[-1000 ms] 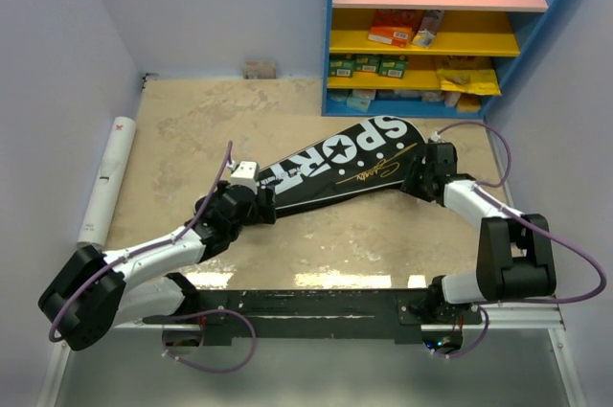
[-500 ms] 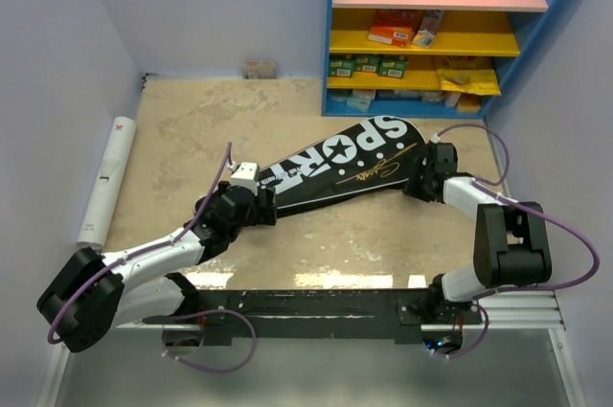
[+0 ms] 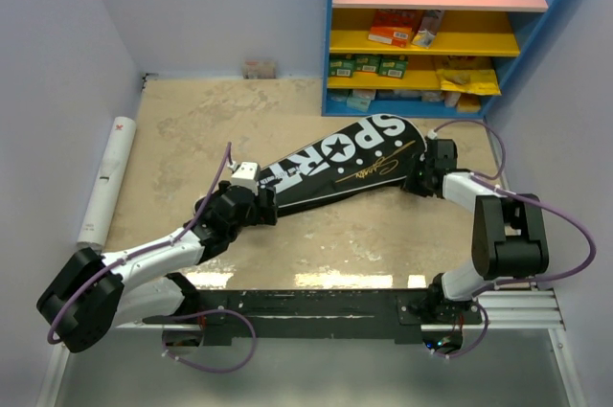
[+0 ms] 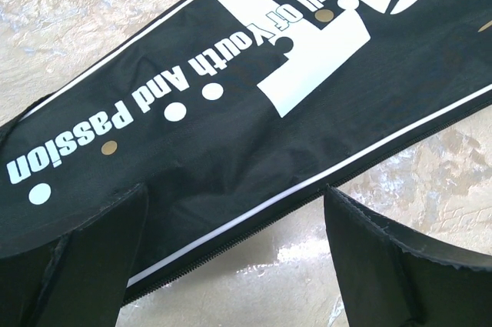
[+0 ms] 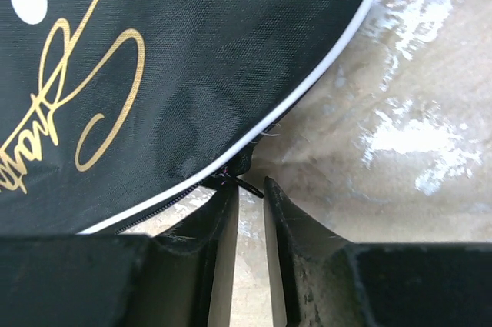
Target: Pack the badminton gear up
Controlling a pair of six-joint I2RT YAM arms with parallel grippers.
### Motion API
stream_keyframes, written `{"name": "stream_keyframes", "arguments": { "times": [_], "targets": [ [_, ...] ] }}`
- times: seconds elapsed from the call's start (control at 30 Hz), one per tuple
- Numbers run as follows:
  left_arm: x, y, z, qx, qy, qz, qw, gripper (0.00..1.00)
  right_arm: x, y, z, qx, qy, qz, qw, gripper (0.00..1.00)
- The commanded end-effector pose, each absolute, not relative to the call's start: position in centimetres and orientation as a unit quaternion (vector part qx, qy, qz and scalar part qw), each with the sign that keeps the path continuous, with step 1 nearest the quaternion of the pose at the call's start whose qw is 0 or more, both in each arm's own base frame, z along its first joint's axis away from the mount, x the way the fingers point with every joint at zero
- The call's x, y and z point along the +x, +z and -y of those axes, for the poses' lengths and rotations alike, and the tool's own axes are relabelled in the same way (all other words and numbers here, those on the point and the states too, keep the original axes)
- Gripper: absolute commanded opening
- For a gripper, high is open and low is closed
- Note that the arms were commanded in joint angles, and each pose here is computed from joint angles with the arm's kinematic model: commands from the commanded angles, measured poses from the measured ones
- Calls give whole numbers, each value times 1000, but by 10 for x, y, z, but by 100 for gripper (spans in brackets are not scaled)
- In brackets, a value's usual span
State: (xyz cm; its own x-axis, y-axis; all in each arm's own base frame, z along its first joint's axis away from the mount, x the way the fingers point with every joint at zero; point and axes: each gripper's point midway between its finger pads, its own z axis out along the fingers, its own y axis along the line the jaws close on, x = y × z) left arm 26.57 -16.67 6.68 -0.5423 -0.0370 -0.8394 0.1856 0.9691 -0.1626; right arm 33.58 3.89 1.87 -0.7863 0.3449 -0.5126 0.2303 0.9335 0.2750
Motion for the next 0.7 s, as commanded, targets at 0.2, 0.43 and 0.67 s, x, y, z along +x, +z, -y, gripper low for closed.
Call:
{"name": "stream_keyframes", "arguments": {
  "times": [0.2, 0.43, 0.67],
  "targets": [
    [270, 77, 168, 39, -130, -857, 496, 100, 333, 12, -55, 117, 138, -945, 273, 4],
    [270, 75, 169, 43, -129, -859, 493, 100, 332, 19, -55, 116, 139, -941, 285, 0],
    [271, 61, 172, 54, -118, -869, 477, 100, 330, 55, -54, 114, 139, -932, 315, 0]
  ]
}}
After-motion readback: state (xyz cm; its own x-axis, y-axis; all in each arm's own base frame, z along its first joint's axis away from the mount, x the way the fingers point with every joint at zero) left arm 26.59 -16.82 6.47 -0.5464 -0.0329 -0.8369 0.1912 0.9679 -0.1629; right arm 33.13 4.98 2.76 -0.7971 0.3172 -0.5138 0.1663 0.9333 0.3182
